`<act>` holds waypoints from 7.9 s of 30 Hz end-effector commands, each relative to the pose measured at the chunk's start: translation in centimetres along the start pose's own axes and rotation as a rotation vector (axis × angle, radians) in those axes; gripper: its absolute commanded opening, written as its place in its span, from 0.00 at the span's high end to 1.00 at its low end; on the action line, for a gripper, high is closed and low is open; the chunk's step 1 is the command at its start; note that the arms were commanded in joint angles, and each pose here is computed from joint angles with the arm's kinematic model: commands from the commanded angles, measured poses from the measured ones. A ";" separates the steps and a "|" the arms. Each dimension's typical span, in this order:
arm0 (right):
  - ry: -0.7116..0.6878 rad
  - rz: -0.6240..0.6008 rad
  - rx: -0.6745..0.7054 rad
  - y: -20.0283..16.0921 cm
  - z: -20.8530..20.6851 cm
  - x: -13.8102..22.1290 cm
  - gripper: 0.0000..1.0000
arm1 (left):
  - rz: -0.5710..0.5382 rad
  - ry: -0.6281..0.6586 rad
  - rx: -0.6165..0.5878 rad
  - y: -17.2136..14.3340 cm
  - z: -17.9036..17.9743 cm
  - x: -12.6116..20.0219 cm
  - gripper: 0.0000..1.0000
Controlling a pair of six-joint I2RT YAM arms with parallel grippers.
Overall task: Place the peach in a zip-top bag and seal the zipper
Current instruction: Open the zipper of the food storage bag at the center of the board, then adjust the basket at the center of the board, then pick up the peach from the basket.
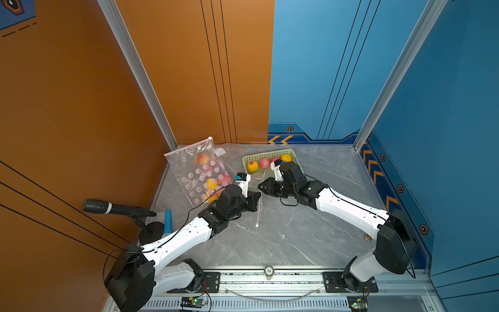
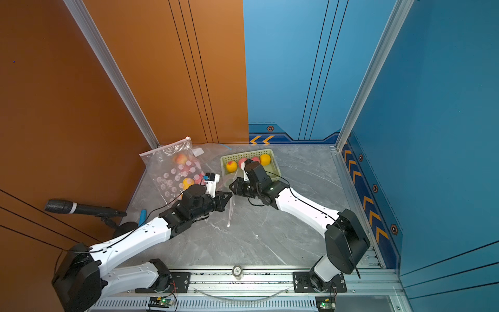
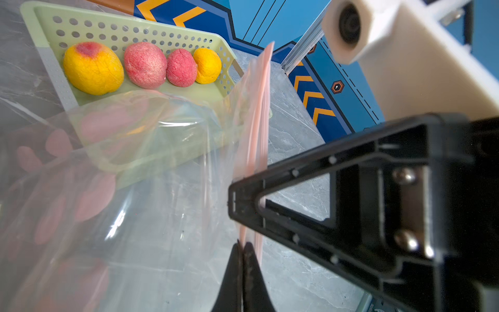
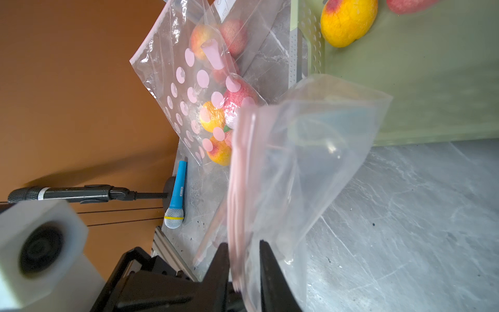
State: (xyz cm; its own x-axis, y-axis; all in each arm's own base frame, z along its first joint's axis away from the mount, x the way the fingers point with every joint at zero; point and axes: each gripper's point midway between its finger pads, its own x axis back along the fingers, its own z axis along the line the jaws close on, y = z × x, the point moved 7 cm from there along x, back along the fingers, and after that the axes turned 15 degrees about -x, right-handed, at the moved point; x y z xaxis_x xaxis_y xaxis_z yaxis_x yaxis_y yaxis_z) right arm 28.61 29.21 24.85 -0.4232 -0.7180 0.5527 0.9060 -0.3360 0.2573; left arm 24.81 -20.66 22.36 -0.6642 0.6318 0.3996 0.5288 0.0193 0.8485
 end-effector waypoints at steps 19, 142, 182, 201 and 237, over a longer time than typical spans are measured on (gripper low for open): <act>-0.133 -0.035 0.156 -1.6 0.8 0.9 0.65 | -0.029 -0.004 0.031 1.0 -0.2 1.1 1.00; -0.159 -0.126 0.154 8.3 -2.3 4.7 0.31 | -0.117 0.214 0.207 3.7 1.5 3.0 1.00; -0.655 -0.060 0.055 13.3 -16.3 -0.1 0.43 | -0.019 0.064 0.103 3.8 0.4 2.4 1.00; -0.532 -0.194 0.344 15.1 -7.6 -11.9 0.39 | 0.004 0.054 0.107 3.4 0.5 1.9 1.00; -0.558 -0.174 0.434 15.6 -5.8 -11.5 0.63 | 0.001 0.117 0.173 2.3 1.5 1.4 1.00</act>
State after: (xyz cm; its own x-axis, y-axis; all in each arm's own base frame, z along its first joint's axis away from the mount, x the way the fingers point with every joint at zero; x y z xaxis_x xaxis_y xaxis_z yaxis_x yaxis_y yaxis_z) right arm 49.21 29.52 11.27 -0.5393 -0.1903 0.8203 0.8392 -0.0414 0.5422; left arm 25.55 -19.13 24.97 -0.6906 0.5775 0.4354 0.6046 0.1306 0.7857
